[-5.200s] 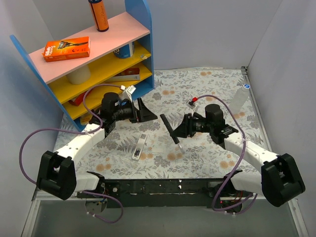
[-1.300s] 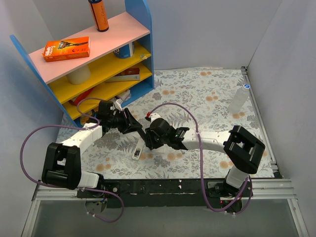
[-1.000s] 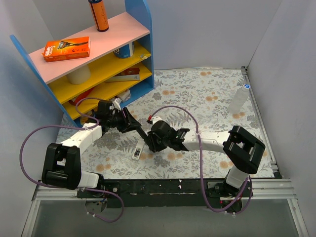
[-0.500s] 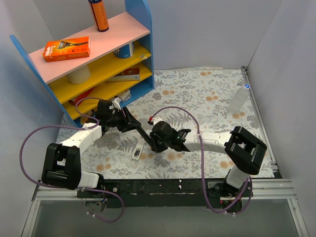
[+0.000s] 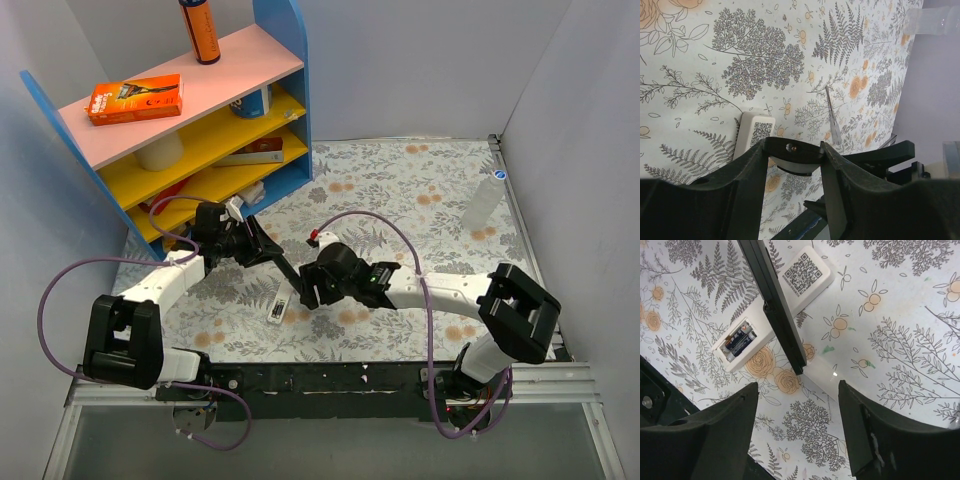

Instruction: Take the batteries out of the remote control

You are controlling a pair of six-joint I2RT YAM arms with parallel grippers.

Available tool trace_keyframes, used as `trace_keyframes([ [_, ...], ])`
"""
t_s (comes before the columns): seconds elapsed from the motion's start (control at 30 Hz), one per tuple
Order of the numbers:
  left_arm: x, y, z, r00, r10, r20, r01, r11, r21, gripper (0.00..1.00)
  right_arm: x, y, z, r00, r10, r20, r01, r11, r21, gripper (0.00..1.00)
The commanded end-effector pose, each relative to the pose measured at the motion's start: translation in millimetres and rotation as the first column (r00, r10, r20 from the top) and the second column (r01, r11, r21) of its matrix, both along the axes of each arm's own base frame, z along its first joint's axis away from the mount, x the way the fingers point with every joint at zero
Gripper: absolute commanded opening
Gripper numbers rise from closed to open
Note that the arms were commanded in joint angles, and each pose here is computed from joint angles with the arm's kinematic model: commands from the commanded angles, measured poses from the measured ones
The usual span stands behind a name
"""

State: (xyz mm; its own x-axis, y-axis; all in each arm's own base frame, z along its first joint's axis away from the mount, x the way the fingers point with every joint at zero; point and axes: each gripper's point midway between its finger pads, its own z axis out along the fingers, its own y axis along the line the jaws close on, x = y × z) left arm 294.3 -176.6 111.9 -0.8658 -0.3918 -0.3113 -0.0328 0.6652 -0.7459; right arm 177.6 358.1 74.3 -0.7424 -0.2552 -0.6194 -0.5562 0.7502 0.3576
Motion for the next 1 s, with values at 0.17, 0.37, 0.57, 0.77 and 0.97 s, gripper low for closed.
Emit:
trace_keyframes([
  [0.17,4,1,17,0.998,-0.003,0.062,0.004,1.0,-0.009,0.0,47,21,38,0.985,-0.136,0.106,0.132,0.99,0.042,0.75],
  [0.37,3,1,17,0.998,-0.004,0.061,0.004,1.0,-0.008,0.0,61,40,43,0.985,-0.135,0.104,0.128,0.989,0.072,0.72],
  [0.57,3,2,17,0.998,0.0,0.067,0.001,1.0,-0.004,0.0,65,27,22,0.982,-0.156,0.104,0.159,0.987,-0.023,0.64],
  [0.77,4,1,18,0.998,-0.001,0.068,0.002,1.0,-0.006,0.0,56,10,9,0.981,-0.167,0.095,0.172,0.984,-0.048,0.59],
  [0.97,4,2,16,0.998,0.001,0.064,-0.001,1.0,-0.001,0.0,50,9,9,0.986,-0.148,0.082,0.151,0.988,-0.03,0.56],
])
